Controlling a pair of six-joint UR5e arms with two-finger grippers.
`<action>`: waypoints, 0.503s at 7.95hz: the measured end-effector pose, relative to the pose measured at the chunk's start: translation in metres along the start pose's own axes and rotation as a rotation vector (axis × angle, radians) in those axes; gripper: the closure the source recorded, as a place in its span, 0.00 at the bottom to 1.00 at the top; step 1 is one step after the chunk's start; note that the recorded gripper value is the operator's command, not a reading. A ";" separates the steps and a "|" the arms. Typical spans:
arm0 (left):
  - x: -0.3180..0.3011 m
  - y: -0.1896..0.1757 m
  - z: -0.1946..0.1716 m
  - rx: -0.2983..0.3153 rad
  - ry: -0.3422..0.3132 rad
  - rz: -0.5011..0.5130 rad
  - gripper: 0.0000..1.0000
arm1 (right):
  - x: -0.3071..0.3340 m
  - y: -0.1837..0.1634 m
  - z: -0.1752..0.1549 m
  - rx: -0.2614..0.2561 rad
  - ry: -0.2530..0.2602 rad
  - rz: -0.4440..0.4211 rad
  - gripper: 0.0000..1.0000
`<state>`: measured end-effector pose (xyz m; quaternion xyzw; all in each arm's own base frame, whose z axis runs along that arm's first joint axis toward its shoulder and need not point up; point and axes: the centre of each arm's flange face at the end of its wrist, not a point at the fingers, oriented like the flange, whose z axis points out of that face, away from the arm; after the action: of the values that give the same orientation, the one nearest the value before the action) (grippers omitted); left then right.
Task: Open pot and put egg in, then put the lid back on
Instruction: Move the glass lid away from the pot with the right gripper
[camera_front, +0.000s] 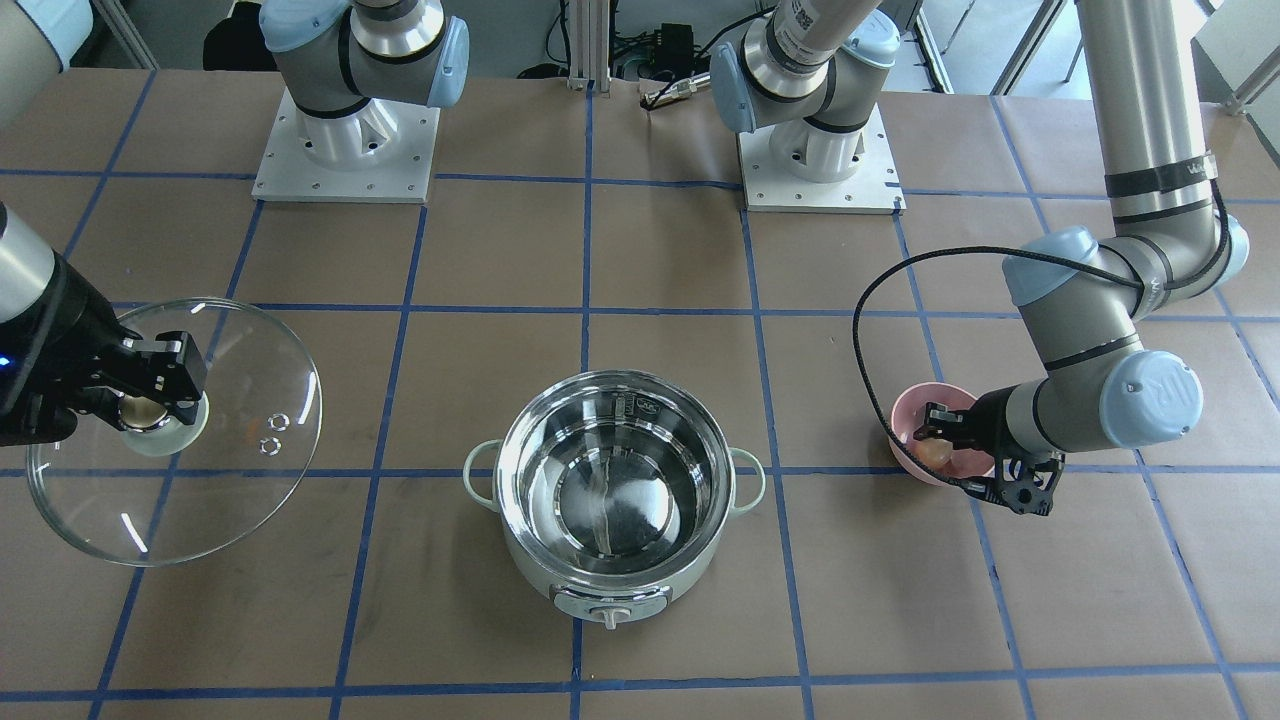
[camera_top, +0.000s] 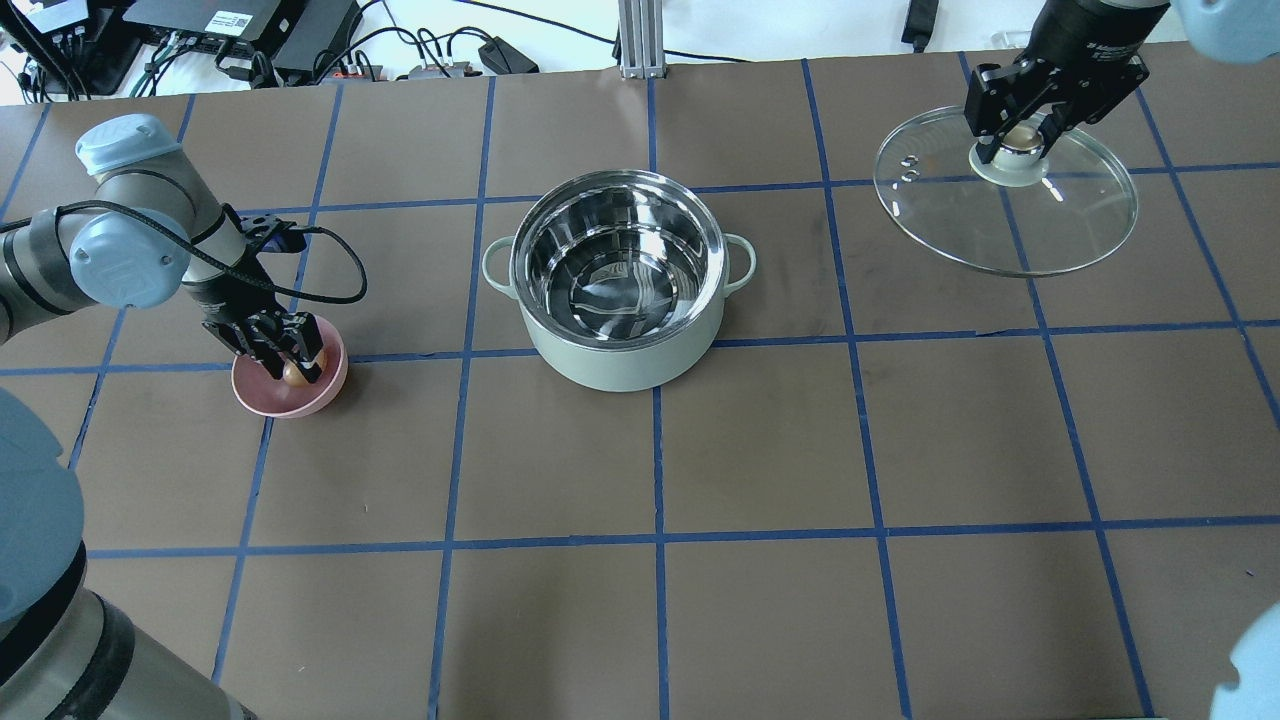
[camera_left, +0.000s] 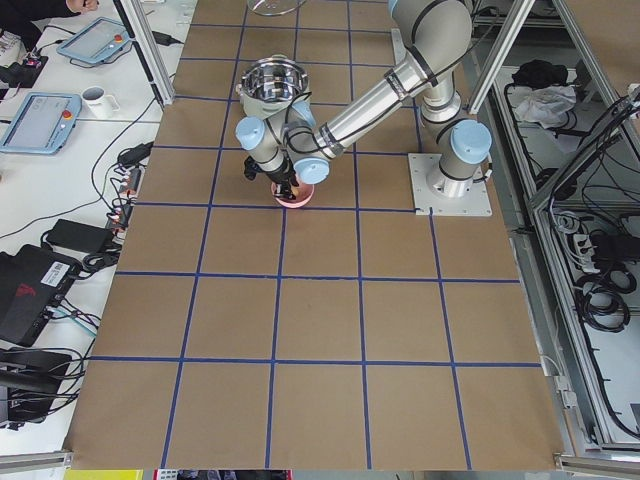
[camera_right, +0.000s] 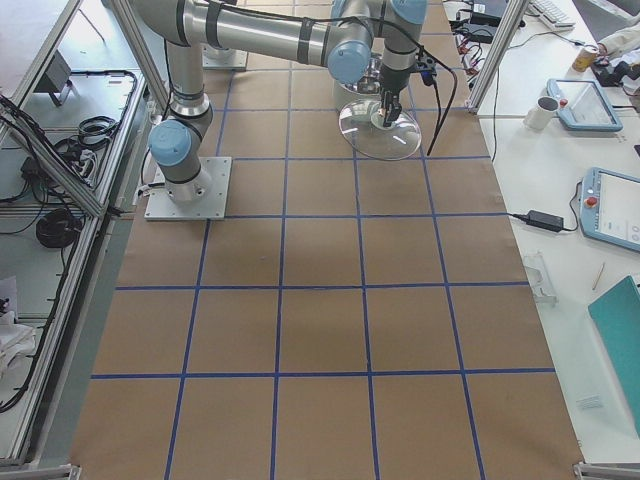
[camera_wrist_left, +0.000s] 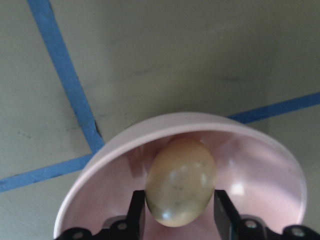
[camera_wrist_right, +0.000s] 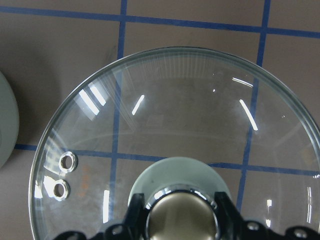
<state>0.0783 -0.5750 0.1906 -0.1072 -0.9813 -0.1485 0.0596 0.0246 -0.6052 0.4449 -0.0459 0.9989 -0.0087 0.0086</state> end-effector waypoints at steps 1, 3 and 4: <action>0.001 0.000 0.000 0.005 0.007 0.002 0.90 | 0.008 0.001 0.001 -0.005 0.000 -0.012 1.00; 0.002 -0.001 0.000 0.015 0.020 0.005 1.00 | 0.015 0.004 0.004 -0.016 -0.003 -0.019 1.00; 0.002 -0.001 -0.001 0.016 0.021 0.006 1.00 | 0.016 0.004 0.008 -0.019 -0.005 -0.033 1.00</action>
<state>0.0763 -0.5761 0.1911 -0.1079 -0.9815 -0.1414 0.0714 0.0088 -0.6024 0.4368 -0.0626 0.9980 0.0009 0.0105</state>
